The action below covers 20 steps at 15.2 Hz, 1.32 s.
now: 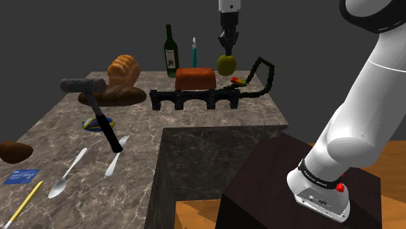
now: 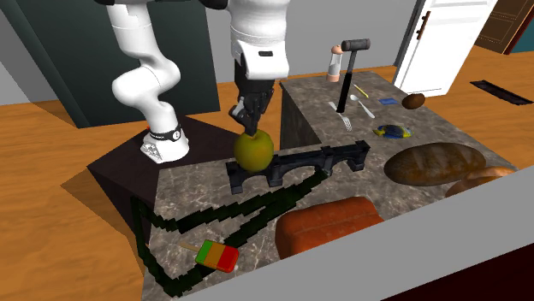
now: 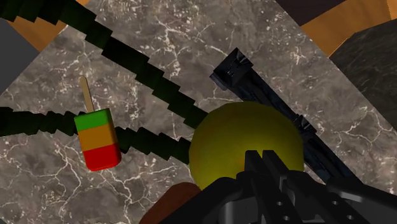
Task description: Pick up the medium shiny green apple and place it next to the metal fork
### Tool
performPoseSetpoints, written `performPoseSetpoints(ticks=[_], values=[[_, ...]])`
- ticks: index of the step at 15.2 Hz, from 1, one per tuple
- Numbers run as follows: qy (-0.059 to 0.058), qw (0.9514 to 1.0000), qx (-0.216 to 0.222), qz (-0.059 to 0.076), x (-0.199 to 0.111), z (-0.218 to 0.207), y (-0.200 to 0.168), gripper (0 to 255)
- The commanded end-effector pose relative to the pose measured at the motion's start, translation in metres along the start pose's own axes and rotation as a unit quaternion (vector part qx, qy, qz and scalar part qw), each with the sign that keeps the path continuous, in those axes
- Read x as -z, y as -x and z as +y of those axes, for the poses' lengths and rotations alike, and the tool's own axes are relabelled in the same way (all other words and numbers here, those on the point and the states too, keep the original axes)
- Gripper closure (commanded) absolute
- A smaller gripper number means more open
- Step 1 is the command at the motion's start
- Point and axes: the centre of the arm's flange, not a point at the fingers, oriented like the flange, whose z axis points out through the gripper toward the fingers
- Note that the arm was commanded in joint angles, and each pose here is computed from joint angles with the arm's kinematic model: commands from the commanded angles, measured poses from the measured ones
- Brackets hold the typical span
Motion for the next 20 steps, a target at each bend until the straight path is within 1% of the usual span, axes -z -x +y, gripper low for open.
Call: performPoseSetpoints(ticks=[1, 3, 20], values=[[0.000, 1.0000, 0.000, 0.000, 0.010, 0.000, 0.002, 255], [0.000, 1.0000, 0.000, 0.000, 0.020, 0.000, 0.003, 255], [0.000, 1.0000, 0.000, 0.000, 0.015, -0.224, 0.002, 255]])
